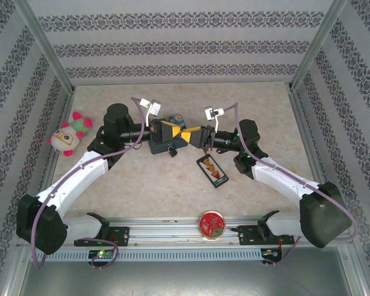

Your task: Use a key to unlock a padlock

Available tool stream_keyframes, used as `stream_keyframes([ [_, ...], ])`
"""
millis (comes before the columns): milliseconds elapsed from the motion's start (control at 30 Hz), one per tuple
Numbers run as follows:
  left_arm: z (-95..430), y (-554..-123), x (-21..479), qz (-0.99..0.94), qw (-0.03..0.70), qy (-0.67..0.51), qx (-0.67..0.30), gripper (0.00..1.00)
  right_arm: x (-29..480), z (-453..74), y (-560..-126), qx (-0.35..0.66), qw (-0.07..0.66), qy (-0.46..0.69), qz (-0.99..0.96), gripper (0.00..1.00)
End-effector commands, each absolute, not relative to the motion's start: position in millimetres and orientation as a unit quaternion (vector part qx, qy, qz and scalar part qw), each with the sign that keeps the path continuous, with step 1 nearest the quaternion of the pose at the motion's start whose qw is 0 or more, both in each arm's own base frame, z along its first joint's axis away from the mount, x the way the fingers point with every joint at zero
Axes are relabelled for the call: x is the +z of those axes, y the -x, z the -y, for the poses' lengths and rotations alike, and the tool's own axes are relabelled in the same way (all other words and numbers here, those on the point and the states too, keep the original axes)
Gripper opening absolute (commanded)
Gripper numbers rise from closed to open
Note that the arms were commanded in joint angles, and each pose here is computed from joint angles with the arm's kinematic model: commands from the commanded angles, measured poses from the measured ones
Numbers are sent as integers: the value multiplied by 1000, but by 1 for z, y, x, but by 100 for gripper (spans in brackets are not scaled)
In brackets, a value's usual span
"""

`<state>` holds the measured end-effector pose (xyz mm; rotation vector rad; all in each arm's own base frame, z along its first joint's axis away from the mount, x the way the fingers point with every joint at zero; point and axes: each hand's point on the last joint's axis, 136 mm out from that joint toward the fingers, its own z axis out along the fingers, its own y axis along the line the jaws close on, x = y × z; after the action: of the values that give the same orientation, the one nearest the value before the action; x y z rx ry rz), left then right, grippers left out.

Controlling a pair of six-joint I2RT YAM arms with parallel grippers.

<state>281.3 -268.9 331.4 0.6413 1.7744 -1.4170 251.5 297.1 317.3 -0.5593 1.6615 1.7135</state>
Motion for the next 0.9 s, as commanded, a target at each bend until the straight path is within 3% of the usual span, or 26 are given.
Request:
stream_keyframes([
  [0,268,-284,344,-683,395,-262,-556,0,328,-300,-242,661,346,243,-619,27],
  [200,268,-282,345,-678,391,-266,-562,0,324,-300,-247,656,347,237,-627,36],
  [433,267,-281,345,-679,393,-264,-561,0,324,-301,-247,657,344,239,-627,24],
  [767,262,-285,349,-679,399,-255,-561,0,319,-300,-244,655,337,246,-630,21],
  [867,263,-285,349,-677,397,-255,-564,0,318,-300,-245,655,337,245,-631,9],
])
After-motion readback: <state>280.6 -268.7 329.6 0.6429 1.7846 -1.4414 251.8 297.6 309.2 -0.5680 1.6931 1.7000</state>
